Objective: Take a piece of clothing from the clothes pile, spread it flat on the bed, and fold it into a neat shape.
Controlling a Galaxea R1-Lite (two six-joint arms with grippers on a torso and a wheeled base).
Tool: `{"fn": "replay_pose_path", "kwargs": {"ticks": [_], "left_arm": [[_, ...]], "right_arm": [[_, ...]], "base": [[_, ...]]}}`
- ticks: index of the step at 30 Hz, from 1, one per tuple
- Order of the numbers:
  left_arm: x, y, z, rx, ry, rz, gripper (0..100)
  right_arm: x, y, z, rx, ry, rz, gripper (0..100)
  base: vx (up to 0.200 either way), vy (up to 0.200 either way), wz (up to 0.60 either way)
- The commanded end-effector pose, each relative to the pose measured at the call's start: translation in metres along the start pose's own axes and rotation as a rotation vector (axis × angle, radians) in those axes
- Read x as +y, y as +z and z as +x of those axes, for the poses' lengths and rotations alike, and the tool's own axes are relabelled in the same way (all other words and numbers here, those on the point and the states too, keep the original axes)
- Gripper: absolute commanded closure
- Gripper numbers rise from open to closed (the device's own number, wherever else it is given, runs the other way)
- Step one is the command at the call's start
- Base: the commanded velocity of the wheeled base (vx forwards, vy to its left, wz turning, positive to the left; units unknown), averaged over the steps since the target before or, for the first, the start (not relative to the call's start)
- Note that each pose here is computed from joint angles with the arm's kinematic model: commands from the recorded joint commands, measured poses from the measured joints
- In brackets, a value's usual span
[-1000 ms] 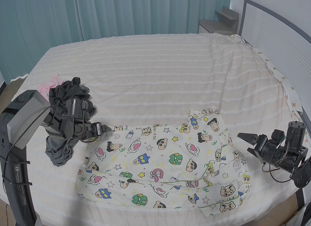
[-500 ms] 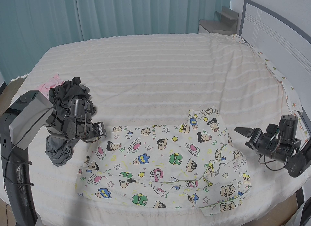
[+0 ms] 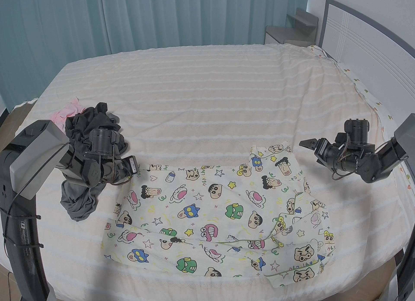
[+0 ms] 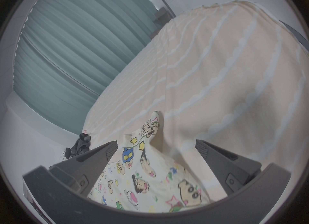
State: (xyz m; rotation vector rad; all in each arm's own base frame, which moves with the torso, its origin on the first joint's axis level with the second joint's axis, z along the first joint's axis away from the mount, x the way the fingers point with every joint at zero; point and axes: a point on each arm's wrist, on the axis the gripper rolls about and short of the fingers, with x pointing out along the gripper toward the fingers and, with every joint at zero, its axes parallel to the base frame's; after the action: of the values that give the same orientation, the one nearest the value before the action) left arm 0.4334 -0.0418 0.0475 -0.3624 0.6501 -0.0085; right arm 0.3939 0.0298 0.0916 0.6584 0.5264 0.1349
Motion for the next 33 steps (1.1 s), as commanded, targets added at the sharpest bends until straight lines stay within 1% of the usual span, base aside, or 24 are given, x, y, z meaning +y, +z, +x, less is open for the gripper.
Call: {"fn": "replay_pose_path", "kwargs": {"ticks": [1, 4, 7, 8, 10, 14, 19, 20, 23, 29, 33], "left_arm": [[-0.004, 0.007, -0.013, -0.038, -0.002, -0.014, 100], [-0.006, 0.004, -0.013, -0.03, -0.007, -0.01, 100], [-0.008, 0.002, -0.013, -0.025, -0.01, -0.007, 100], [-0.01, 0.001, -0.012, -0.022, -0.013, -0.005, 100], [-0.013, -0.001, -0.012, -0.018, -0.019, 0.0, 100], [-0.018, -0.004, -0.011, -0.012, -0.029, 0.008, 100], [-0.02, -0.003, -0.012, -0.017, -0.033, 0.009, 100], [-0.02, -0.003, -0.012, -0.016, -0.034, 0.01, 100], [-0.02, -0.002, -0.013, -0.019, -0.032, 0.009, 100], [-0.022, 0.001, -0.019, -0.027, -0.035, 0.009, 100], [-0.022, 0.003, -0.024, -0.035, -0.029, 0.01, 100]], "right_arm": [[-0.009, -0.018, 0.071, 0.134, -0.046, -0.034, 0], [0.0, -0.018, 0.087, 0.142, -0.027, -0.047, 0], [0.008, -0.015, 0.094, 0.163, -0.031, -0.048, 0], [0.016, -0.013, 0.097, 0.176, -0.027, -0.053, 0], [0.021, -0.013, 0.103, 0.188, -0.03, -0.055, 0], [0.026, -0.014, 0.111, 0.214, -0.04, -0.053, 0], [0.027, -0.016, 0.111, 0.228, -0.042, -0.054, 0], [0.026, -0.018, 0.112, 0.235, -0.045, -0.054, 100], [0.025, -0.019, 0.114, 0.238, -0.047, -0.052, 100], [0.025, -0.011, 0.109, 0.219, -0.044, -0.036, 100], [0.029, 0.001, 0.095, 0.199, -0.041, -0.027, 100]], "base": [[0.0, 0.0, 0.0], [0.0, 0.0, 0.0], [0.0, 0.0, 0.0], [0.0, 0.0, 0.0], [0.0, 0.0, 0.0], [0.0, 0.0, 0.0], [0.0, 0.0, 0.0], [0.0, 0.0, 0.0], [0.0, 0.0, 0.0], [0.0, 0.0, 0.0], [0.0, 0.0, 0.0]]}}
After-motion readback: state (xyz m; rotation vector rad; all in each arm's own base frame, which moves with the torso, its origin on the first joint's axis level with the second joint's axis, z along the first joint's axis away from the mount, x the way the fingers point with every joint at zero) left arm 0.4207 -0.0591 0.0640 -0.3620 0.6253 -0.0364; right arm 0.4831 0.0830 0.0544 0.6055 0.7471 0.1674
